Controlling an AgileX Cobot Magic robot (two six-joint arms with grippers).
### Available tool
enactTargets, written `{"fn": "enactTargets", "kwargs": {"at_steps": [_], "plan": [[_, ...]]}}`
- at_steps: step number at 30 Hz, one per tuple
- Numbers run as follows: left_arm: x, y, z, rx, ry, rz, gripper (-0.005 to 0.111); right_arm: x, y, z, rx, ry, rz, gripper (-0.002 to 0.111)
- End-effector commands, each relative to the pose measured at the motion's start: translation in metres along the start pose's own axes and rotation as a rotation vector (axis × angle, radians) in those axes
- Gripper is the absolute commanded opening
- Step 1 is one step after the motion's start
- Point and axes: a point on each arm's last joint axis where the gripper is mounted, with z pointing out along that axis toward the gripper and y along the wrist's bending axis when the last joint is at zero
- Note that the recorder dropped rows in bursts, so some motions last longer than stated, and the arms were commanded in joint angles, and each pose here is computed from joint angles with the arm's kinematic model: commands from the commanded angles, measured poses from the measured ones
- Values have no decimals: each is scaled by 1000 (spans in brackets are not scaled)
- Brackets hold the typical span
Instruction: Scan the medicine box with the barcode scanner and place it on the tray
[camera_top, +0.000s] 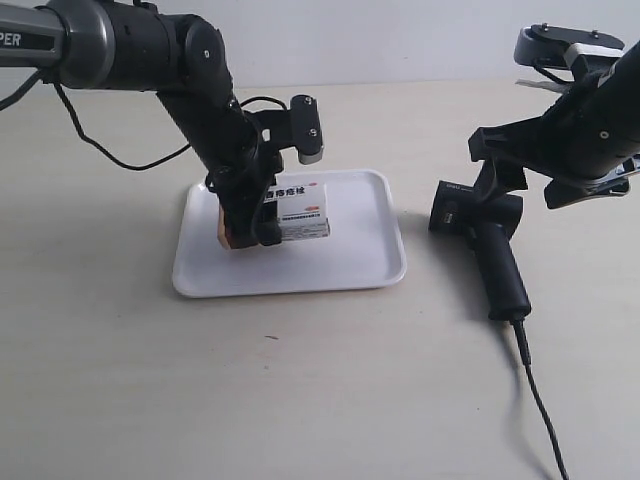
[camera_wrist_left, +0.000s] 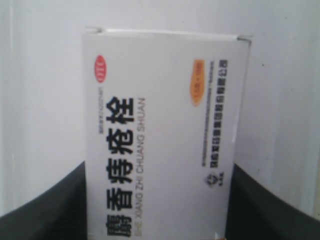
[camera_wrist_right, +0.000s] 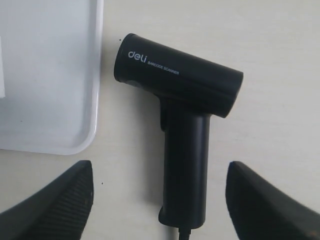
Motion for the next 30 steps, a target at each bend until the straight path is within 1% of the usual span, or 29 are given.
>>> {"fn": "enactTargets", "kwargs": {"at_steps": [1,3,4,7,9,13,18,22,23,24,26,29,30], "plan": [[-3,3,0,-29,-23,-46,71,-2,-1,-3,5,-16,-5,70],[-4,4,0,-37,-27,-75,79,-2,-1,-3,5,-16,-5,70],[-4,4,0,-38,-28,-81,81,-2,-1,-3,5,-16,-5,70],[-4,4,0,-38,-28,-83,82,-2,-1,-3,5,-16,-5,70],[-5,4,-4,-46,-31,-85,79,-2,-1,-3,5,-16,-5,70],[-7,5,-24,-76,-34,-62,58,-2,-1,-3,5,-20,-5,70],[-10,0,-63,-103,-32,-26,28,-3,-1,-3,5,-22,-5,70],[-11,-10,-94,-77,-27,-15,0,-3,-1,-3,5,-22,-5,69],[-11,-13,-100,-68,-22,-10,0,-3,-1,-3,5,-22,-5,68],[-10,-16,-106,-54,-16,-10,0,-3,-1,-3,5,-22,-5,65],[-9,-20,-117,-43,-12,-52,0,-3,-1,-3,5,-22,-5,51],[-5,-24,-134,-66,-28,-162,0,-3,-1,-3,5,-20,-15,22],[-3,-26,-138,-70,-32,-200,0,-2,-1,-5,2,-22,-28,9]]}}
